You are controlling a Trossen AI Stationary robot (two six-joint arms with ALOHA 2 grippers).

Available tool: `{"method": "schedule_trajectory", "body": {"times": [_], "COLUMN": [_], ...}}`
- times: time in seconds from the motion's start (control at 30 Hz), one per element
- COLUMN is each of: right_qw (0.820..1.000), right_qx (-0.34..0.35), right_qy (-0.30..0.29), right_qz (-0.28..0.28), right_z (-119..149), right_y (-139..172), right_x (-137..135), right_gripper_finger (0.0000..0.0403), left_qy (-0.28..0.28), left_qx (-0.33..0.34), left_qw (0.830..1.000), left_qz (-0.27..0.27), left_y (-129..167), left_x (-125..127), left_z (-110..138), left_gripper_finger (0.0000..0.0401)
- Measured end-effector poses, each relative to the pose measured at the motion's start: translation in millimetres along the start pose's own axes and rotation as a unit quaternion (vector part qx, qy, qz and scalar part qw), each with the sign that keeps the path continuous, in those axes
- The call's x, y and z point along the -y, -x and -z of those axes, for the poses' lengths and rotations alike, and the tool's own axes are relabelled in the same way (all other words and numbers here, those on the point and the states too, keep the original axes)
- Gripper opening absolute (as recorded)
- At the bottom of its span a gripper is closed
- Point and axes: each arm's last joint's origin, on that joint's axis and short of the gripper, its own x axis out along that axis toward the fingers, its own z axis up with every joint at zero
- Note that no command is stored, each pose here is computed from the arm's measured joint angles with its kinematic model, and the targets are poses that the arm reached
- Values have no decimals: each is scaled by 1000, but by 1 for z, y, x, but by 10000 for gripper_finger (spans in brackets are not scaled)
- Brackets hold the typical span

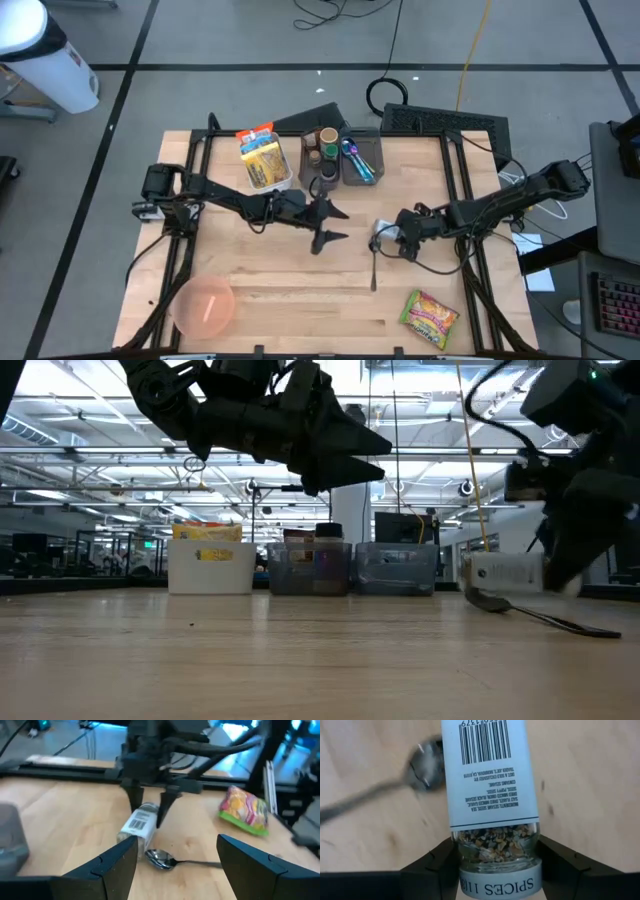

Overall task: Pick & Place Food Item
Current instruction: Put the white seasoning bottle into the left black bin

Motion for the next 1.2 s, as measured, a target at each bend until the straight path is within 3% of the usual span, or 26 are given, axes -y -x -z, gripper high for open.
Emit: {"method": "schedule_trajectory", "body": {"times": [0.17,0.33,0.5,0.7,0.83,1.03,1.2], "right_qw": [998,990,979,966,960,954,947], "right_qx": [51,94,120,146,164,183,203], "right_qy": [48,107,160,209,222,233,244], "right_qz": [1,14,34,45,45,52,48], "right_z": [-22,-41,-49,-56,-61,-68,-72], "right_y": [14,29,36,40,41,42,43], "right_x": [-12,-22,-26,-29,-29,-26,-29], "right_gripper_finger": [198,198,198,198,198,198,198], "left_qy": [109,233,296,322,315,292,293], "left_qx": [13,26,33,46,59,28,27], "left_qw": [994,971,952,943,945,954,953], "left_qz": [-26,-53,-69,-71,-63,-66,-69], "left_y": [1,4,7,7,2,-8,-16], "left_x": [-10,-26,-38,-43,-41,-35,-37], "left_z": [-2,-3,-4,-8,-23,-41,-43], "left_gripper_finger": [273,274,274,274,274,273,274]}}
